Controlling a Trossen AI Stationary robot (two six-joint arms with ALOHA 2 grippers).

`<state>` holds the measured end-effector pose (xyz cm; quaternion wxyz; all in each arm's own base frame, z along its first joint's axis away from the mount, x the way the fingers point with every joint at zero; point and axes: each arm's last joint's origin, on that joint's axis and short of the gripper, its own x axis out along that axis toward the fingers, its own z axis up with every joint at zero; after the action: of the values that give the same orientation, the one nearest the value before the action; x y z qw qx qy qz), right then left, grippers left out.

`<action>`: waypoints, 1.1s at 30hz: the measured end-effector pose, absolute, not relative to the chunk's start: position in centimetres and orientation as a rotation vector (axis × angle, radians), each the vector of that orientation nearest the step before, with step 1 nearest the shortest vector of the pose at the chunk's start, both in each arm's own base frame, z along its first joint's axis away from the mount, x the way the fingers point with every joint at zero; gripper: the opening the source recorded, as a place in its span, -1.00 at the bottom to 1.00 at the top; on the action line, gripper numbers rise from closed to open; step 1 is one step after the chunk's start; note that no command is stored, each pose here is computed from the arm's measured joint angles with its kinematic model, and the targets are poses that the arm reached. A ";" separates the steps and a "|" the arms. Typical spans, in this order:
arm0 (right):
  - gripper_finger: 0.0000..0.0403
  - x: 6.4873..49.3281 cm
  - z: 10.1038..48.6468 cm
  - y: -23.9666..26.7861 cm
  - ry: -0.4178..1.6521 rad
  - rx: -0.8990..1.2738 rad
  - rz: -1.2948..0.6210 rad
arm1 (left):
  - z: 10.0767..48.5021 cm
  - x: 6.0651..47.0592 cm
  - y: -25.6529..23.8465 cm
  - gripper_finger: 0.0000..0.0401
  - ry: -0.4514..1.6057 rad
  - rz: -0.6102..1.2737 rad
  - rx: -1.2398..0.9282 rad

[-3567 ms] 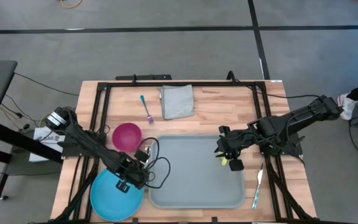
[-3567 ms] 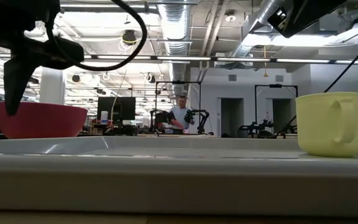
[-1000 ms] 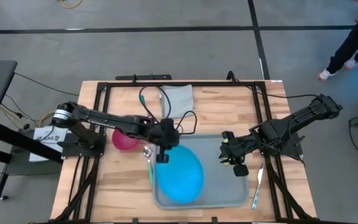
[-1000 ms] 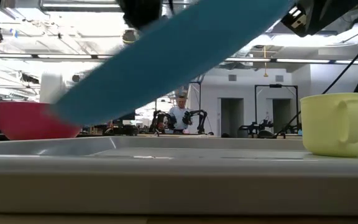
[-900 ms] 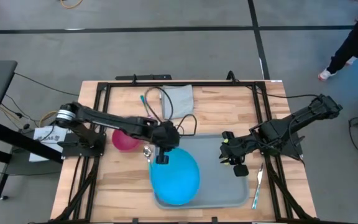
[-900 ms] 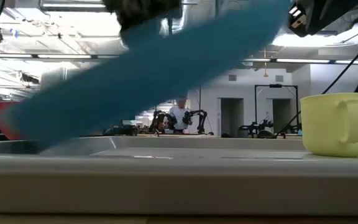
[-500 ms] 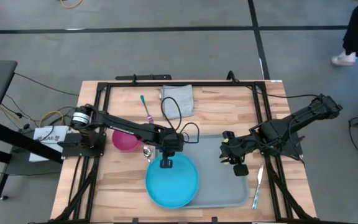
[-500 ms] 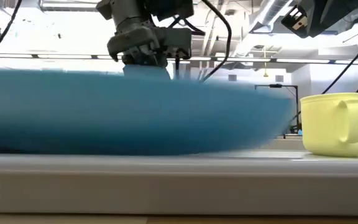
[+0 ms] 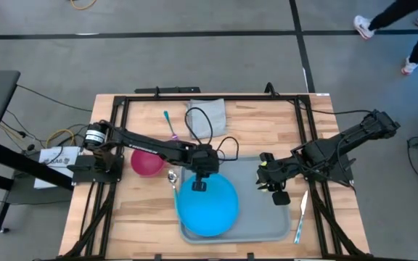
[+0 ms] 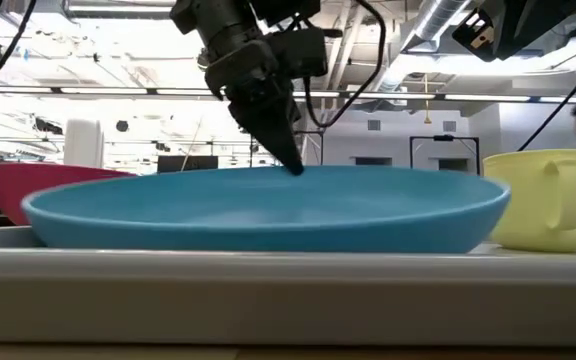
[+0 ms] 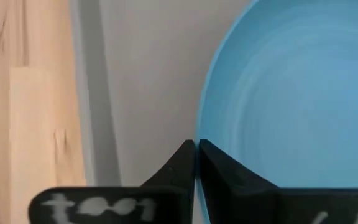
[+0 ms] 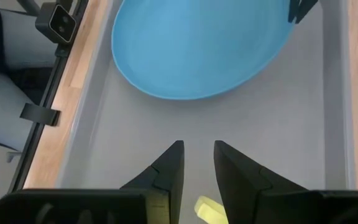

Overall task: Set up tray
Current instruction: Put the blue plate on the gray tray, then put the red bowl on the blue plate

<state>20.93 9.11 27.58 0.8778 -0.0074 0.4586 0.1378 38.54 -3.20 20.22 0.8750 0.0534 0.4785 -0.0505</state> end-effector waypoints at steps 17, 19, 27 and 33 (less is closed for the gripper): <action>-0.59 20.9 27.6 9.1 0.957 -0.016 0.287 | 20.5 38.9 -2.9 -0.63 0.943 -0.181 0.201; -0.59 20.9 27.6 9.1 0.957 -0.016 0.287 | 20.6 38.9 -2.8 -0.60 0.956 -0.147 0.219; -0.59 20.9 27.6 9.1 0.959 -0.001 0.279 | 25.8 37.5 -2.5 -0.58 1.242 -0.058 0.212; -0.59 20.9 27.6 9.1 0.960 -0.003 0.281 | 32.1 35.0 -1.6 -0.58 1.422 0.226 0.316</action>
<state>20.91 9.11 27.57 0.8776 -0.0014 0.4600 0.1346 34.99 -1.59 32.05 0.7405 0.1442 0.6482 0.1030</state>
